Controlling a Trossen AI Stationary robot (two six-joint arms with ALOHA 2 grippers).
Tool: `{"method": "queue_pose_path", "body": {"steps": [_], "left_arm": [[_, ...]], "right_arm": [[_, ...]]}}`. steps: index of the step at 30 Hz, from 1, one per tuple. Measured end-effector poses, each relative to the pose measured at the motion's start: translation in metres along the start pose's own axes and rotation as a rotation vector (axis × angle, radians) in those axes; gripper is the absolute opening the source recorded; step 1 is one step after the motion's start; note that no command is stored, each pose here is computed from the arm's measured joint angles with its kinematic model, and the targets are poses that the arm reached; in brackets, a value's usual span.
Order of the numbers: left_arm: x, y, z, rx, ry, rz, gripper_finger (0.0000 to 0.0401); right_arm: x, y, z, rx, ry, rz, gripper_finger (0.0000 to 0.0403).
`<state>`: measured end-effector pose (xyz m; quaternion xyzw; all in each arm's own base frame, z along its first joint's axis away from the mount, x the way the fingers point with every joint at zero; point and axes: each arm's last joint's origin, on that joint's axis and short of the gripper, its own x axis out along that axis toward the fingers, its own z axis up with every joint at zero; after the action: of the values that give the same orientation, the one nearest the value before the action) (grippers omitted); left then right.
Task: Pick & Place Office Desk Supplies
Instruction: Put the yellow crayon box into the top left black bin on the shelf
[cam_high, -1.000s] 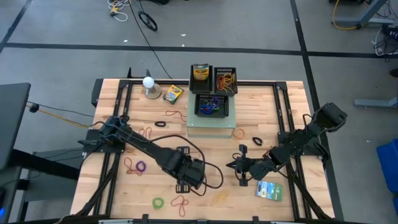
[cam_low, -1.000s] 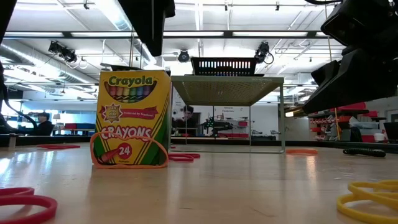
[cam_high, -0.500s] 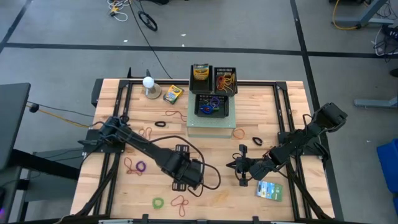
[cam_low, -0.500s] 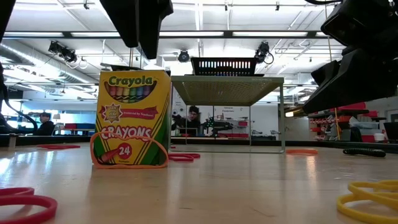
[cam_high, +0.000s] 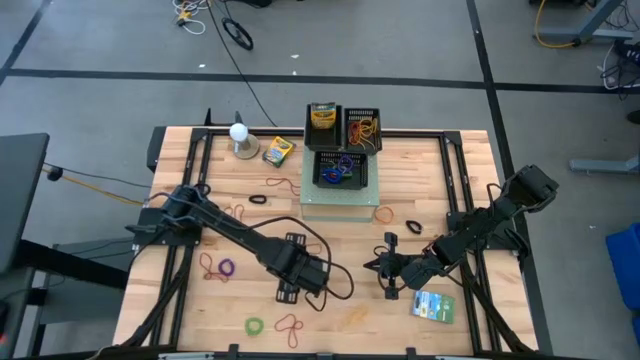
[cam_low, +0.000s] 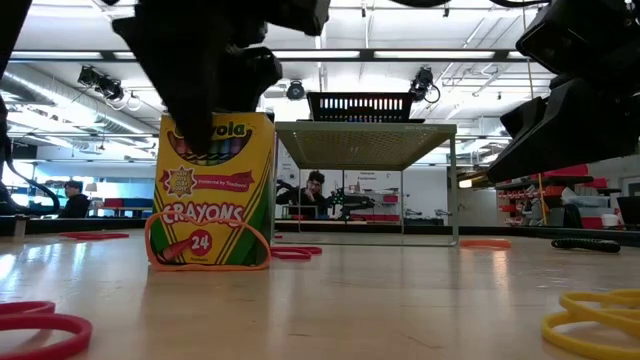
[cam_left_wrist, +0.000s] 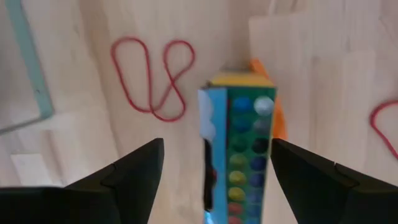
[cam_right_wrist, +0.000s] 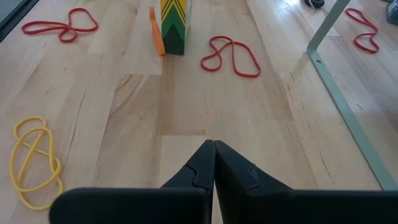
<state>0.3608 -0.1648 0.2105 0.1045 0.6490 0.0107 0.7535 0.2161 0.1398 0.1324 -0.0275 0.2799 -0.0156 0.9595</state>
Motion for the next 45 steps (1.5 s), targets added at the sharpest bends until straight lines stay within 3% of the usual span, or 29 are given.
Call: {"method": "queue_pose_path", "body": {"steps": [13,22,31,38,45], "left_arm": [[0.000,-0.001,0.000,0.003,0.003,-0.028,0.0208],[-0.004,0.001,-0.004,0.032,0.038,-0.048,0.0107],[-0.067,0.020,-0.019,-0.036,-0.129,-0.073,0.0094],[-0.119,0.048,-0.042,-0.119,-0.269,-0.045,0.0094],[-0.153,0.088,-0.062,-0.210,-0.377,-0.009,0.0094]], "right_arm": [[0.000,0.000,0.000,-0.006,0.000,0.000,0.0013],[0.000,0.000,0.000,-0.007,0.000,0.000,0.0013],[0.000,0.000,0.000,-0.008,-0.002,0.001,0.0013],[0.001,-0.001,0.001,-0.006,-0.002,-0.003,0.0013],[0.005,-0.008,0.003,-0.003,0.007,-0.011,0.0013]]}}
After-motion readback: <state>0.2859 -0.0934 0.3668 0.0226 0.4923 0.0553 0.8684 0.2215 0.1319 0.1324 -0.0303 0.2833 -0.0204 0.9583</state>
